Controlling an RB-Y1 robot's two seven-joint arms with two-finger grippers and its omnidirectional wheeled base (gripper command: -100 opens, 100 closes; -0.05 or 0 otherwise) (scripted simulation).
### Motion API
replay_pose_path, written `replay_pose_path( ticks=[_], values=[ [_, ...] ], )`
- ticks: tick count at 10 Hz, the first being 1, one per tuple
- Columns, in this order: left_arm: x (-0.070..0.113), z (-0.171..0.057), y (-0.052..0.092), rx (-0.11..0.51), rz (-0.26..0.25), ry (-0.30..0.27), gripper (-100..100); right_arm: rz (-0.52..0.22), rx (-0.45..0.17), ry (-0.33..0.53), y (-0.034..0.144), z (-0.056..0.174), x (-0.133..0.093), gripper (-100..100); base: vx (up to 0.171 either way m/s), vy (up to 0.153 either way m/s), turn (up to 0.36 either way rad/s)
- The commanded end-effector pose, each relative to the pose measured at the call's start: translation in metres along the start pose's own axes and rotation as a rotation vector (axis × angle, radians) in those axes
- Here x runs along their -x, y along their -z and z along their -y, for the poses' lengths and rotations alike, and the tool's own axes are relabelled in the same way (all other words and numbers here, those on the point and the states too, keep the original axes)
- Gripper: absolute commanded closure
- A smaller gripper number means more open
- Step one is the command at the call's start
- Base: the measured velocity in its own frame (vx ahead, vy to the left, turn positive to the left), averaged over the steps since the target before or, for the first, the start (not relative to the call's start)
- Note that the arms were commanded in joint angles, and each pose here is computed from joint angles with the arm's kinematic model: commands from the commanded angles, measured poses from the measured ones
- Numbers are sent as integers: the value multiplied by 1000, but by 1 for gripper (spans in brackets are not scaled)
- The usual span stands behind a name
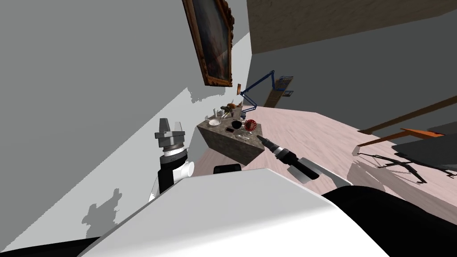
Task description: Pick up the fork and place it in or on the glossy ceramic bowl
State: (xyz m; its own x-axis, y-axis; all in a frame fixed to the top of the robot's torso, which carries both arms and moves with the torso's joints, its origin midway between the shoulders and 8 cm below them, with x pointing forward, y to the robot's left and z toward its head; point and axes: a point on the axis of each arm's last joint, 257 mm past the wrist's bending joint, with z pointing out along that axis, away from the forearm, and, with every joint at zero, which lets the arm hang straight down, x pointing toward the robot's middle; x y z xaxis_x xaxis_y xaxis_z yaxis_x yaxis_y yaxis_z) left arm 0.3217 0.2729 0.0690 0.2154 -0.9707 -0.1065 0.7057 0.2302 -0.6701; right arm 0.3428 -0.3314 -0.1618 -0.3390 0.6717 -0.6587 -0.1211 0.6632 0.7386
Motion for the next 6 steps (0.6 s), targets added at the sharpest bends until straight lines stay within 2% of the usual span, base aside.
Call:
replay_pose_path(
  ticks=[1, 3, 4, 6],
  values=[
    [0, 0, 0, 0, 0, 0, 0, -34, -63, 27, 6, 19, -2, -100, 21, 33, 212],
    [0, 0, 0, 0, 0, 0, 0, -74, -61, 63, 4, 17, -4, -100, 20, 20, 39],
    [0, 0, 0, 0, 0, 0, 0, -97, -119, 80, 11, 34, -5, -100, 31, 31, 159],
    [0, 0, 0, 0, 0, 0, 0, -135, -116, 116, 9, 32, -7, -100, 23, 22, 60]
  ],
)
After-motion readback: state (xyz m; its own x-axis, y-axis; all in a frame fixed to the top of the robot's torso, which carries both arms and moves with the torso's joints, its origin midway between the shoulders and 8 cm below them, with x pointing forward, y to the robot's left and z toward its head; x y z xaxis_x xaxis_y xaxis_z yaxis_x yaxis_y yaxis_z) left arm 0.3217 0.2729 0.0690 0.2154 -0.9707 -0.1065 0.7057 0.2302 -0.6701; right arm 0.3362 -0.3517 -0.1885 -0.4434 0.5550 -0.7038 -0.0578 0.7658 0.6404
